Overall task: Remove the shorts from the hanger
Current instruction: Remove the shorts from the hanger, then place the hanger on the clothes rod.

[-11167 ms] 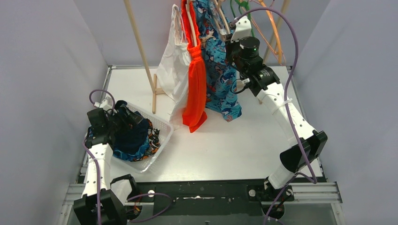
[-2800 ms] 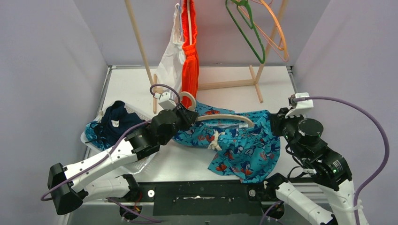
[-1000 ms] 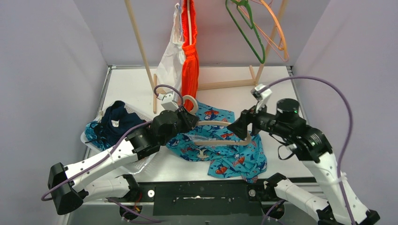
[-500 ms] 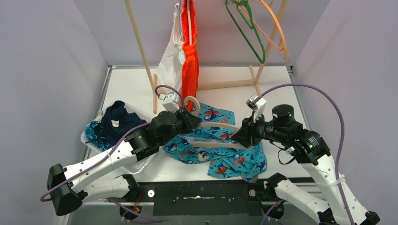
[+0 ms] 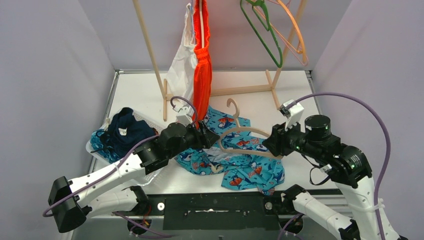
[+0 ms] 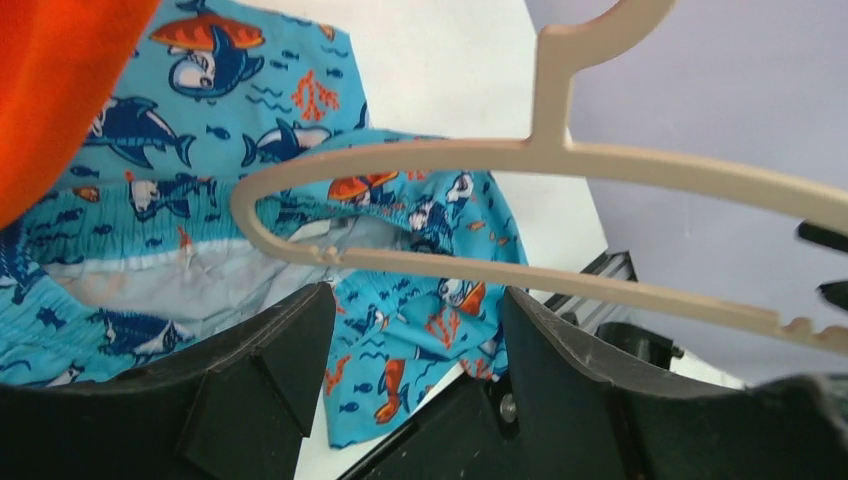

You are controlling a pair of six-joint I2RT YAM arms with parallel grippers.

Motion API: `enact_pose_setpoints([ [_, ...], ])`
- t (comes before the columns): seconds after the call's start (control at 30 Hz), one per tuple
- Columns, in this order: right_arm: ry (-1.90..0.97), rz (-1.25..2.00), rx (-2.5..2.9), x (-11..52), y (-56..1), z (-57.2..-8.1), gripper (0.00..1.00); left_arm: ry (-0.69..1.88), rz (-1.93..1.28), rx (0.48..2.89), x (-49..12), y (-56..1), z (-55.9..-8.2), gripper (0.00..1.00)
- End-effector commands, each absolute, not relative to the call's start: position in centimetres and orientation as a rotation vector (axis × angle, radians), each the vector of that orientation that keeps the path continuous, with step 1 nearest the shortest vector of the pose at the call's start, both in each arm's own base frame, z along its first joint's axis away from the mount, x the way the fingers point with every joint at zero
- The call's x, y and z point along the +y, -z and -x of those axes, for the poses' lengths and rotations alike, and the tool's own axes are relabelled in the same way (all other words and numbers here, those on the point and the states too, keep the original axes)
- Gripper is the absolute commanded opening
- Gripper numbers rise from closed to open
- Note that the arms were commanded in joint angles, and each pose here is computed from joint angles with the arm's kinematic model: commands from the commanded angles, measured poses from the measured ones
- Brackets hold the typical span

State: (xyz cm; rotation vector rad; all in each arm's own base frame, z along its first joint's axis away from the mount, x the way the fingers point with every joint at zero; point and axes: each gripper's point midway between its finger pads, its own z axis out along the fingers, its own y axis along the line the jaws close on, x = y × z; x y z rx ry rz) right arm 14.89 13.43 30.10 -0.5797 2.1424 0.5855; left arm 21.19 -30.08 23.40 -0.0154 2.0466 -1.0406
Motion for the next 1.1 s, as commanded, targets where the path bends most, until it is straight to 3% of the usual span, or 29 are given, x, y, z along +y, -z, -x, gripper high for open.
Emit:
enact_pose_setpoints([
  [0.0,-0.455,0.464,2.038,11.2,-33.1,-16.2,0.0,1.113,-0.082,2.014,-30.2,-24.7,-19.8,0.63],
  [0.33,-0.426,0.352,1.811,9.7,-39.4,-16.7,0.0,0.908,0.005,2.032,-26.1,-24.1,-20.6,0.67],
  [0.7,-0.569,0.519,2.226,13.4,-28.5,-15.5,0.0,1.099,-0.028,1.976,-30.1,-25.7,-21.0,0.68],
  [1.07,-0.575,0.516,2.343,12.6,-27.1,-13.2,0.04,1.278,0.036,1.762,-38.1,-32.5,-25.1,0.68],
])
